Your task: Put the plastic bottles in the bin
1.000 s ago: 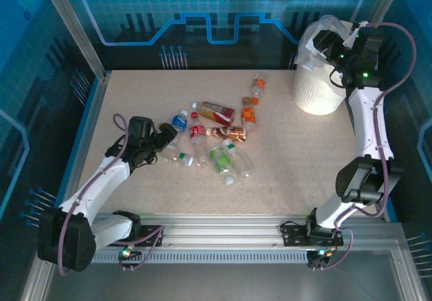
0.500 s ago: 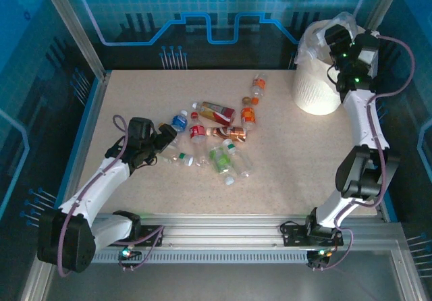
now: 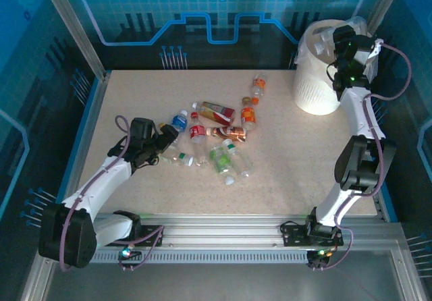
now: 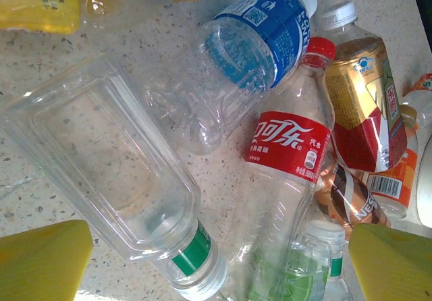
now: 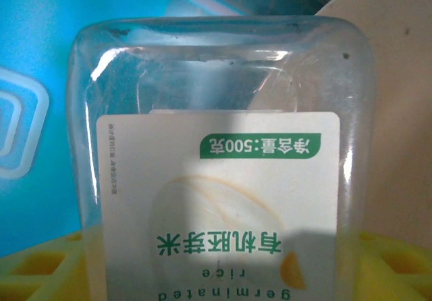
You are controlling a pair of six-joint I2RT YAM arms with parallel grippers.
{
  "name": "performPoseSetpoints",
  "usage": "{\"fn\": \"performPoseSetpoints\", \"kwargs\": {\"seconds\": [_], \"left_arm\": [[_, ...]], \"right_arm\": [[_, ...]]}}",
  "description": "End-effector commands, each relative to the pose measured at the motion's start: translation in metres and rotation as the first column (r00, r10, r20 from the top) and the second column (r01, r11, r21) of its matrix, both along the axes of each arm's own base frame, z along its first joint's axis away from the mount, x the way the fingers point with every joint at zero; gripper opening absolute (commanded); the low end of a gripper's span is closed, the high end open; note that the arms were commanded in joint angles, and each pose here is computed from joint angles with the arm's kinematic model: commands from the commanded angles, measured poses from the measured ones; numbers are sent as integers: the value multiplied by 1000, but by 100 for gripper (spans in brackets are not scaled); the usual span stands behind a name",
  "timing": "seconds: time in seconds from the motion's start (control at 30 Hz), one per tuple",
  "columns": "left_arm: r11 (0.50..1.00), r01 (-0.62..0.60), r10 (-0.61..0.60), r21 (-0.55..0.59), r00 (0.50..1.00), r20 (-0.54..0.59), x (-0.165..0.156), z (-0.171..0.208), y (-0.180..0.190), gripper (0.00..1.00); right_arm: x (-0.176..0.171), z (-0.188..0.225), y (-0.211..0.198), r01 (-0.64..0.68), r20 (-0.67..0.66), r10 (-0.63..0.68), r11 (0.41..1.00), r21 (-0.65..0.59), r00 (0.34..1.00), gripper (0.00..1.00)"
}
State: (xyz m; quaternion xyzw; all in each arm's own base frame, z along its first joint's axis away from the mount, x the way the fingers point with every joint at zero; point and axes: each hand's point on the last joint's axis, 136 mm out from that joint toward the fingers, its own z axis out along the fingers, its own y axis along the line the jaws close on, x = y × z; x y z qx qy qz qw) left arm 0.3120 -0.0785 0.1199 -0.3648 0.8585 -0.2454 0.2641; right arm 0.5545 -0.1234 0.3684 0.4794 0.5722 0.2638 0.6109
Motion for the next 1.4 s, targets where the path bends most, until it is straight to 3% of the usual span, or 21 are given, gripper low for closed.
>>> {"fn": "performPoseSetpoints", "kwargs": {"seconds": [0.0,0.2,0.43,0.7,1.17,1.37], "left_arm": [[1000,0,0,-20,1000,-17,0,-5,0,99],[1000,-7,7,-9,1000,-19,-3,-6,2,99],[1000,-14,14,20,1000,-22,-5,-6,7,99],[1000,-14,15,24,1000,-24,-4,-6,7,99],[999,-20,21,33,999,-28,-6,-7,9,99],[998,-40,41,58,999,-24,-8,-5,15,99]], "right_arm": [[-1,13,-15,121,26,-122,993,8,992,74],[-19,6,-24,292,-33,-292,956,-8,956,81],[-37,-18,-31,376,-103,-376,926,-22,921,88],[-34,-17,-32,331,-145,-337,942,-62,930,100],[-27,17,-4,162,-125,-181,976,-148,976,100],[-22,43,20,19,-104,-40,980,-197,994,100]]}}
